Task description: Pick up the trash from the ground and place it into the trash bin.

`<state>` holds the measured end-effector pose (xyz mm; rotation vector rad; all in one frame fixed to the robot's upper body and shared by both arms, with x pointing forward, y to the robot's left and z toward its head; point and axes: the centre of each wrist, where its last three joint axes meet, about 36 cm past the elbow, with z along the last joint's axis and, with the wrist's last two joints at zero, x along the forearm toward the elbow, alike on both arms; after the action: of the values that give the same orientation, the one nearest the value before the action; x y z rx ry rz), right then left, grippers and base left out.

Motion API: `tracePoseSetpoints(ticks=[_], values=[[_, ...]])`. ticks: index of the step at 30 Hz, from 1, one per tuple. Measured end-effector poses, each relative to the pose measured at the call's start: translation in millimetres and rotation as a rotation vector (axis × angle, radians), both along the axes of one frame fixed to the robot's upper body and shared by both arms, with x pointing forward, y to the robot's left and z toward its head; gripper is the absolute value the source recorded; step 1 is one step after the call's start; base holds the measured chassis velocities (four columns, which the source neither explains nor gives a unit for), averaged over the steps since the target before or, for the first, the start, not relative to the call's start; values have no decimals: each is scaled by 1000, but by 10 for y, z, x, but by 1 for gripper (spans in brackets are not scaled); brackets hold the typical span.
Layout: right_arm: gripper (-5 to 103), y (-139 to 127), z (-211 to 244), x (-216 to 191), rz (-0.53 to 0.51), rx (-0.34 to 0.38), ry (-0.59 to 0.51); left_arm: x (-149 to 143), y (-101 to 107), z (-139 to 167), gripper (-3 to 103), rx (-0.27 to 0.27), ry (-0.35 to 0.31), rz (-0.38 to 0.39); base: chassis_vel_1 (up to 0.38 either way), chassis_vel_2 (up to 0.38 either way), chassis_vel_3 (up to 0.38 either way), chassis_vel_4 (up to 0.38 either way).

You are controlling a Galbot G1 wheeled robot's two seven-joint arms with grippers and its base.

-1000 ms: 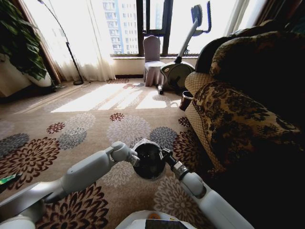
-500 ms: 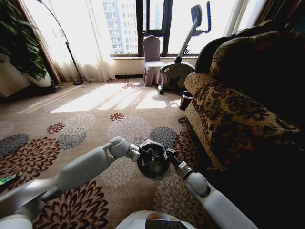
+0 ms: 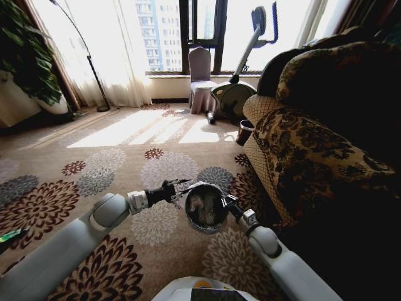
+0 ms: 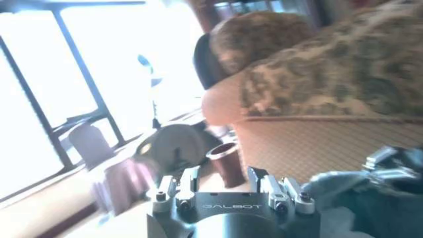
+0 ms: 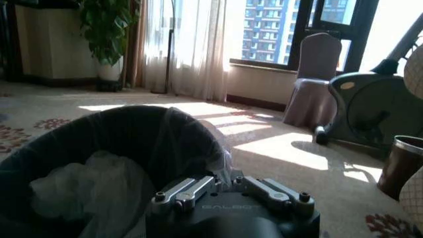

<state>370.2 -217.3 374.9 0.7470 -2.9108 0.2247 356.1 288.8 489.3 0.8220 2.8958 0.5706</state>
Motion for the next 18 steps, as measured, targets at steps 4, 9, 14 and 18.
tracePoseSetpoints(ticks=[4, 9, 14, 18], values=[[4, 7, 103, -108, -15, 47, 25, -301, -145, -100, 60, -186, 102, 239, 0, 0, 0, 0], [4, -5, 181, -226, -38, 91, 25, -591, -168, -299, 77, -326, 133, 396, 0, 0, 0, 0], [4, 2, 198, -389, -58, 138, 15, -822, -115, -496, 97, -427, 117, 533, 0, 0, 0, 0], [4, 8, 180, -493, -58, 152, 17, -899, -15, -681, 100, -452, 103, 609, 0, 0, 0, 0]])
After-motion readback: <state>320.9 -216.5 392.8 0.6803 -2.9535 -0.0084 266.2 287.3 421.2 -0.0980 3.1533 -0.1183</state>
